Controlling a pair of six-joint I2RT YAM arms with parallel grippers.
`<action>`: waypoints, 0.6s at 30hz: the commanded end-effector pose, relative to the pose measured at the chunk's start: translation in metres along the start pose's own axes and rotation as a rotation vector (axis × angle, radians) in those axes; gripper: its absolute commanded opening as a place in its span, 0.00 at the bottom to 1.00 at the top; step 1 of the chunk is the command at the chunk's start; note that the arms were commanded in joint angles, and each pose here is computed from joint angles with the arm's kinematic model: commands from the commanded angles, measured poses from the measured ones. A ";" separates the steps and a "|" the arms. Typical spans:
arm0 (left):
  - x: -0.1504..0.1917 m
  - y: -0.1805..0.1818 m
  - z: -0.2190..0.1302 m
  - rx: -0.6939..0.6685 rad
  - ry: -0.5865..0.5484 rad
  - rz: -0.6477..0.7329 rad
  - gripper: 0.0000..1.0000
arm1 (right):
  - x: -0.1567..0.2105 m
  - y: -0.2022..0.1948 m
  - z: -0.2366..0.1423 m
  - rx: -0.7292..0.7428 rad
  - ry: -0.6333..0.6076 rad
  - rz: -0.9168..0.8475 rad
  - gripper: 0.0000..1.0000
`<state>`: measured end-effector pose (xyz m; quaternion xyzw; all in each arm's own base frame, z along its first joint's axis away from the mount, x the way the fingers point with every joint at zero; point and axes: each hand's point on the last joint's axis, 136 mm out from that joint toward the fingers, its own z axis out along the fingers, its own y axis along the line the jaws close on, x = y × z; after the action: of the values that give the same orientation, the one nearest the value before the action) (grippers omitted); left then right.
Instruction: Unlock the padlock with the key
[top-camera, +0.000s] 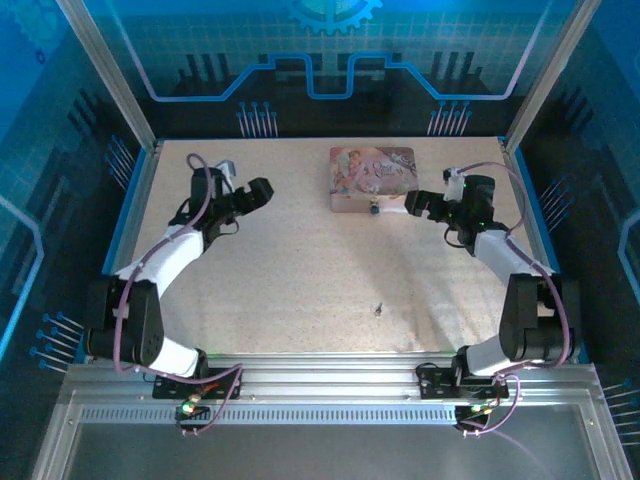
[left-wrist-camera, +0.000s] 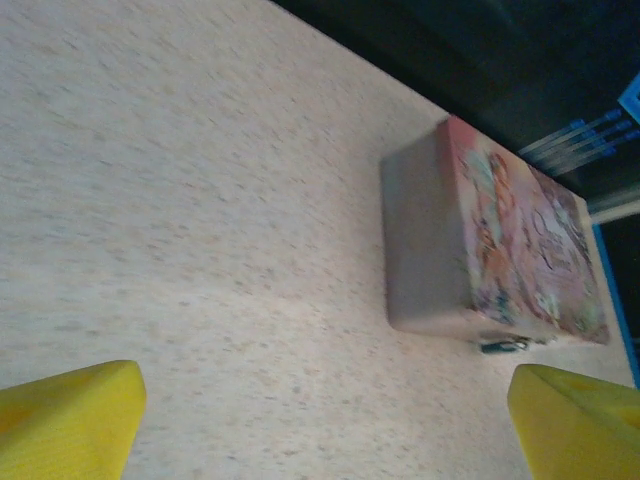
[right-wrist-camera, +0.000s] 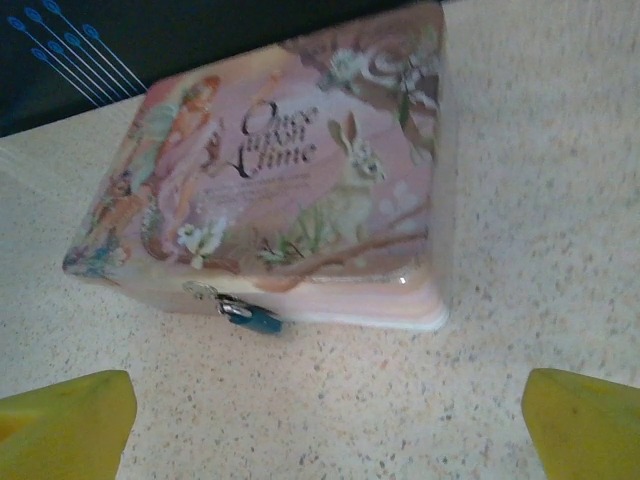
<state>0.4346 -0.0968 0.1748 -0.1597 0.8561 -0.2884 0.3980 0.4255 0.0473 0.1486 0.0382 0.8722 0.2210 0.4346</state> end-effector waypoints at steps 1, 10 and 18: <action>0.003 -0.036 0.016 0.109 0.076 -0.032 0.93 | -0.015 -0.005 0.005 -0.042 -0.007 0.091 1.00; 0.015 -0.083 0.084 0.195 0.171 0.007 0.88 | -0.024 -0.023 0.036 -0.032 0.039 0.112 1.00; 0.033 -0.097 0.139 0.223 0.236 -0.001 0.86 | -0.024 -0.037 0.080 -0.064 0.091 0.169 1.00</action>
<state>0.5172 -0.2248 0.1408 -0.0871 0.8663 -0.3757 0.3175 0.4988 0.0370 0.1138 0.0775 0.8787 0.2640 0.3901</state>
